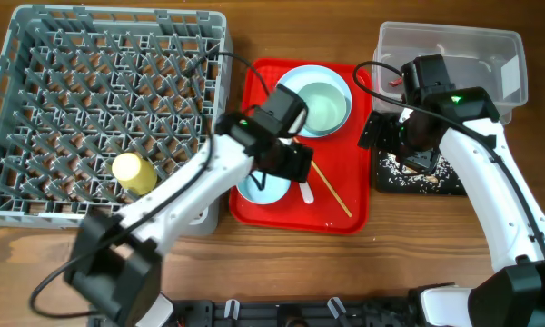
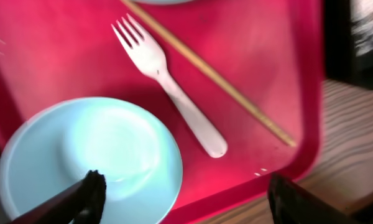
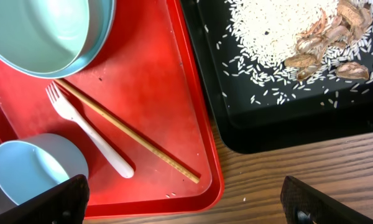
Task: Sort waste into correct bins and load items into the dishwasher rack
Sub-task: 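Reach the left gripper to the small light-blue bowl on the red tray, then carry the light-blue bowl with the left gripper into the rack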
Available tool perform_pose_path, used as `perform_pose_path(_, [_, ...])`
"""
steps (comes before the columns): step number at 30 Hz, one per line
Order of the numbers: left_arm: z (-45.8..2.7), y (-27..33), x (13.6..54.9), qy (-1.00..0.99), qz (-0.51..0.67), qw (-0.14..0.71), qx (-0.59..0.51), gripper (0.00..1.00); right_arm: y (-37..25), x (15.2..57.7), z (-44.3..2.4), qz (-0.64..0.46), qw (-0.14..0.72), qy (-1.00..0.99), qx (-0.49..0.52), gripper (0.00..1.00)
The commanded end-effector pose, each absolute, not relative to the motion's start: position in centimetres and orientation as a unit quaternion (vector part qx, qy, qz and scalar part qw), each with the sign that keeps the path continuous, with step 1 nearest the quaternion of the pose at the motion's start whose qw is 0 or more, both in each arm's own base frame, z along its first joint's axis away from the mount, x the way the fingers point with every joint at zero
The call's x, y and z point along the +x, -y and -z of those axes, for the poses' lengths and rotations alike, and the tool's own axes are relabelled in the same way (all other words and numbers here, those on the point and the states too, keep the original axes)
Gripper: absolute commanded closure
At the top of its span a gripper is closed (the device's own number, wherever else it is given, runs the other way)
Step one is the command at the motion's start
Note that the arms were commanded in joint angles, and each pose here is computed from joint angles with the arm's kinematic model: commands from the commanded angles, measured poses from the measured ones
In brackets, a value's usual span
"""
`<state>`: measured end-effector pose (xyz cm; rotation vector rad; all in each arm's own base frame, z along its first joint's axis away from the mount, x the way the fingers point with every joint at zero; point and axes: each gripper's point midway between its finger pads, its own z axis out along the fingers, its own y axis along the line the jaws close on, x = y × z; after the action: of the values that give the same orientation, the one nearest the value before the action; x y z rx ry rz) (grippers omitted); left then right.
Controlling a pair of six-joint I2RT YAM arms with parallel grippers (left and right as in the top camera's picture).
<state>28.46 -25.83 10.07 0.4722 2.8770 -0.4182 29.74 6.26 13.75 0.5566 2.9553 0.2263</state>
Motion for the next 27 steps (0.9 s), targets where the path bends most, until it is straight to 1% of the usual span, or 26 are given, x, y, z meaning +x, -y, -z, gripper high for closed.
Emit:
perform_pose_path(1, [-7.0, 26.6, 28.2, -0.976, 0.113, 0.072, 0.172, 0.26, -5.9, 30.2, -14.9, -0.070, 0.084, -0.977, 0.180, 0.00])
perform_pose_path(5, [-4.1, 27.2, 27.4, -0.978, 0.096, 0.042, 0.182, 0.40, -5.9, 30.2, -14.9, -0.070, 0.084, -0.977, 0.181, 0.00])
perform_pose_path(8, [-2.9, 27.4, 27.2, -0.978, 0.090, 0.032, 0.186, 0.47, -5.9, 30.2, -14.9, -0.070, 0.084, -0.977, 0.180, 0.00])
perform_pose_path(9, [-2.4, 27.4, 27.2, -0.978, 0.089, 0.029, 0.186, 0.53, -5.9, 30.2, -14.9, -0.070, 0.084, -0.977, 0.181, 0.00])
perform_pose_path(11, [-2.2, 27.4, 27.2, -0.978, 0.086, 0.028, 0.186, 0.61, -5.9, 30.2, -14.9, -0.070, 0.084, -0.977, 0.180, 0.00])
perform_pose_path(14, [-2.1, 27.0, 27.6, -0.979, 0.073, 0.037, 0.185, 0.65, -5.9, 30.2, -14.9, -0.070, 0.084, -0.977, 0.180, 0.00])
perform_pose_path(18, [-2.1, 26.8, 27.8, -0.980, 0.064, 0.042, 0.185, 0.77, -5.9, 30.1, -14.9, -0.070, 0.084, -0.977, 0.181, 0.00])
perform_pose_path(22, [-1.8, 26.8, 27.8, -0.980, 0.062, 0.039, 0.185, 0.82, -5.9, 30.1, -14.9, -0.070, 0.084, -0.978, 0.180, 0.00])
perform_pose_path(26, [-1.5, 26.6, 27.9, -0.980, 0.056, 0.039, 0.185, 0.96, -5.9, 30.1, -14.9, -0.070, 0.083, -0.978, 0.180, 0.00])
perform_pose_path(27, [-1.6, 26.6, 27.9, -0.980, 0.056, 0.039, 0.185, 0.96, -5.9, 30.1, -14.9, -0.070, 0.083, -0.978, 0.180, 0.00])
